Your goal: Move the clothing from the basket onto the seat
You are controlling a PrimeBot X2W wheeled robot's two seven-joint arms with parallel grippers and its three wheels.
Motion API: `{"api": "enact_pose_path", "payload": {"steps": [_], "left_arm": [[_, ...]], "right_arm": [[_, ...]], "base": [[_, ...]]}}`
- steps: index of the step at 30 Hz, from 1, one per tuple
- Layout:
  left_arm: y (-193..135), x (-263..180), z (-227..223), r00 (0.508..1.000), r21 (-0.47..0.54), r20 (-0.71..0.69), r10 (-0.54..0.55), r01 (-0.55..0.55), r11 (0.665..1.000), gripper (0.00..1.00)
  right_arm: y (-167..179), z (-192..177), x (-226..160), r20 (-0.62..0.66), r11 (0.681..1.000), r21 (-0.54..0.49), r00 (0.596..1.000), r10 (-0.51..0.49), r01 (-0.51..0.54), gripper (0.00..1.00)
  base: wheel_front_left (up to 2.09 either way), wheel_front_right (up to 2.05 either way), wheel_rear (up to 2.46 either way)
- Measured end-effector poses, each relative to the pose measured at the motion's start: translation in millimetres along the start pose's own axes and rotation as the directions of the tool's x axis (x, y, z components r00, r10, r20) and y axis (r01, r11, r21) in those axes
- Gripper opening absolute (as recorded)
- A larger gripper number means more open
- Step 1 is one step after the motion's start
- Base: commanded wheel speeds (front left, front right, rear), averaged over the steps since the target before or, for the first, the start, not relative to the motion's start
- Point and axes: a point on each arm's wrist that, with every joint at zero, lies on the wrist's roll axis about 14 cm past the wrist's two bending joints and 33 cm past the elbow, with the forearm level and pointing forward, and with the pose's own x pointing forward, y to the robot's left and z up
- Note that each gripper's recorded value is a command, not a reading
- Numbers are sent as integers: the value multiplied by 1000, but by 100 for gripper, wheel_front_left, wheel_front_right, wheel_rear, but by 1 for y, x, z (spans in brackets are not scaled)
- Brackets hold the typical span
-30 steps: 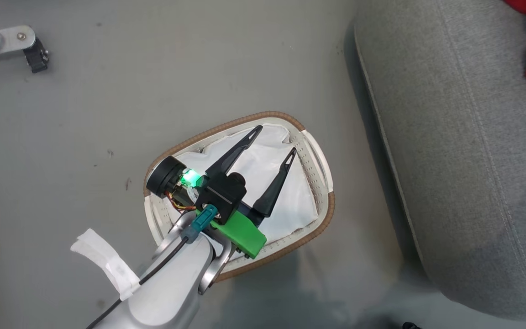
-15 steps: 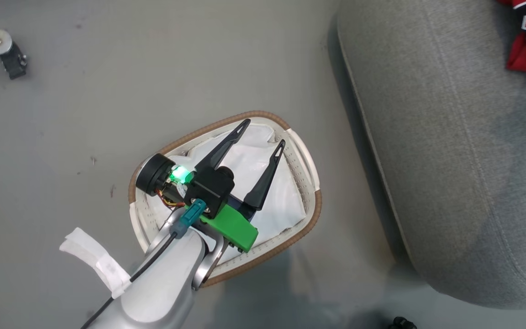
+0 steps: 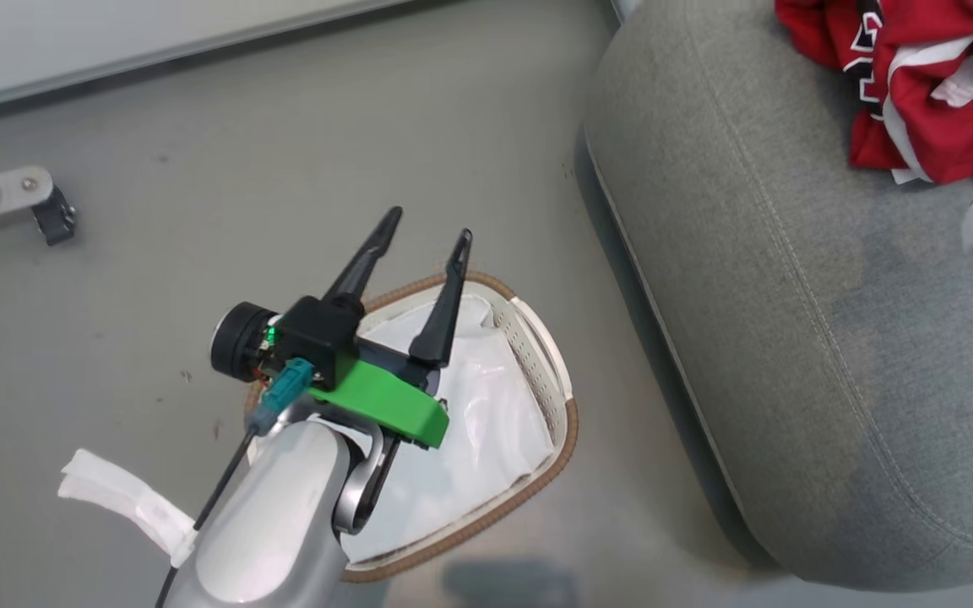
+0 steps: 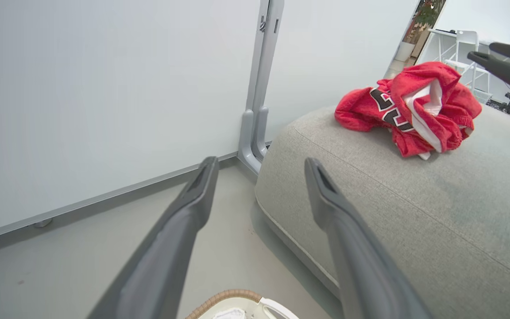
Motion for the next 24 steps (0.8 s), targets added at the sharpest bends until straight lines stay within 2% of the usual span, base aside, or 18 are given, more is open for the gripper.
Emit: {"api": "enact_pose_path", "payload": {"steps": [6,11,17,24], "left_arm": [[19,-17,32,991,11,72,113,-114,993,100],[49,-49,39,962,17,77,261,-263,965,100],[83,-101,42,901,8,81,427,-429,903,100],[110,-173,42,801,-30,91,591,-591,806,100]], "right_arm": [[27,41,-1,99,996,70,994,53,-60,100],[68,70,-9,172,974,172,978,115,-145,100],[121,79,-34,199,923,294,960,195,-248,100],[171,69,-74,179,857,388,940,289,-338,100]], "base": [[0,0,0],[0,0,0],[0,0,0],[0,0,0]]}}
